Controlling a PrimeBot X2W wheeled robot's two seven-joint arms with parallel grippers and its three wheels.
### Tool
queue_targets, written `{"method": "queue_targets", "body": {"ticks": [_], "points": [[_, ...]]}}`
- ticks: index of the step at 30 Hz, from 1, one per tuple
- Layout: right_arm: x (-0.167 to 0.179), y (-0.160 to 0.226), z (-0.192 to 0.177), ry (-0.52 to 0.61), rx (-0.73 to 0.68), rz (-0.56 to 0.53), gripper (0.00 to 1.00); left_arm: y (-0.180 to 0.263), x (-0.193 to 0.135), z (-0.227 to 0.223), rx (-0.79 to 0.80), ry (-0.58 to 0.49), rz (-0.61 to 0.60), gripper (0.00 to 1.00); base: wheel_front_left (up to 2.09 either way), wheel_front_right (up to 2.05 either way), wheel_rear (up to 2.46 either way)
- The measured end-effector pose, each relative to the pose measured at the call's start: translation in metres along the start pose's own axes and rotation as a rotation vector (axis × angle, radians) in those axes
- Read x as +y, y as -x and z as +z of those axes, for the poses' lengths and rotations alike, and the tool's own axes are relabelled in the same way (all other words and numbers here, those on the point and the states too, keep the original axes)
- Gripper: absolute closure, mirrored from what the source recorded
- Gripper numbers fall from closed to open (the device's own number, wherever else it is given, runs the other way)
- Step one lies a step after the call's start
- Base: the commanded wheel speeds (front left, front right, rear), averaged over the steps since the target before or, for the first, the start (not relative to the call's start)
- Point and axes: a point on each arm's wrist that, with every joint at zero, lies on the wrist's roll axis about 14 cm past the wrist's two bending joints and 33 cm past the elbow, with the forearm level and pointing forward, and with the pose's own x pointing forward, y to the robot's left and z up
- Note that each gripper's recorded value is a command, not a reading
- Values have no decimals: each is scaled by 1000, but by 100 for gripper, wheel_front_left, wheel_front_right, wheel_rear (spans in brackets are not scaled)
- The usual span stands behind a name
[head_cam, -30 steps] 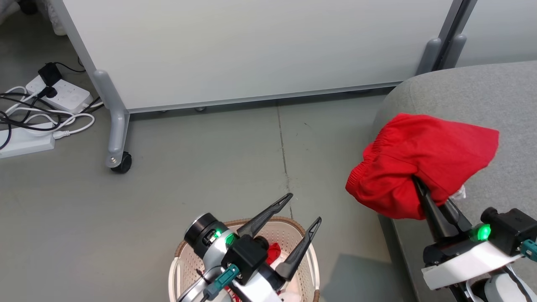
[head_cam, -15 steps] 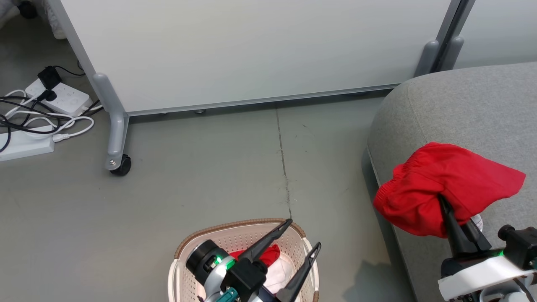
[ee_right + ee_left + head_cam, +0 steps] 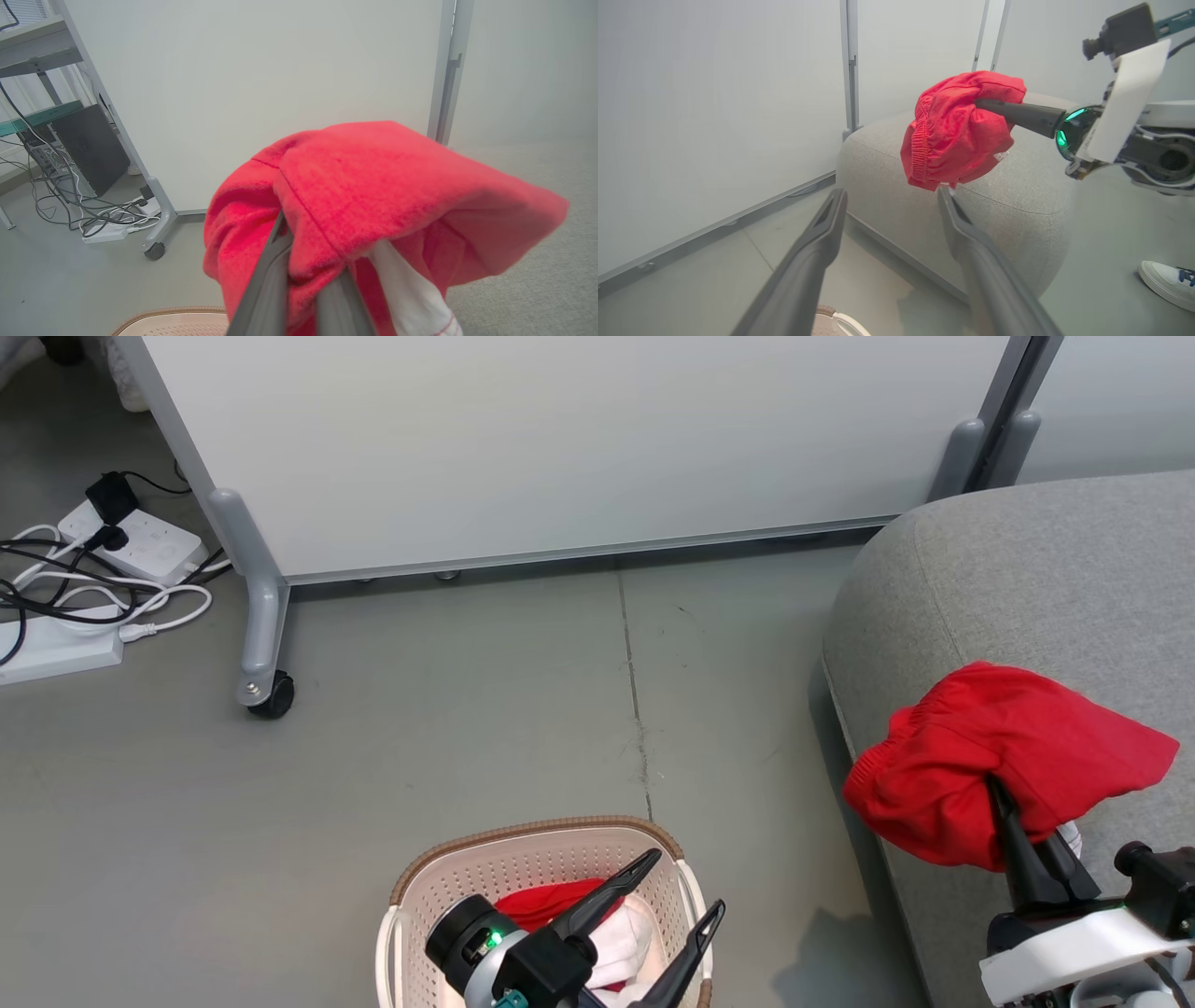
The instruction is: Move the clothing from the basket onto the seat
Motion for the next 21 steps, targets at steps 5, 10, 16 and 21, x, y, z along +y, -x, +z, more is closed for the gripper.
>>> {"method": "queue_targets", "body": {"ticks": [5,10,16,21], "points": [[0,-1,-2,1,7,2,100,0,1,-2,7,0,-2,0,0,0,0],[1,-1,-3,4,9,4,100,0,1,-3,10,-5,-4,0,0,0,0],[2,0,-1,6,6,6,100,0,0,-1,5,-15,-6,0,0,0,0],[1,1,-1,7,4,6,100,0,-1,0,3,-16,-9,0,0,0,0]]}}
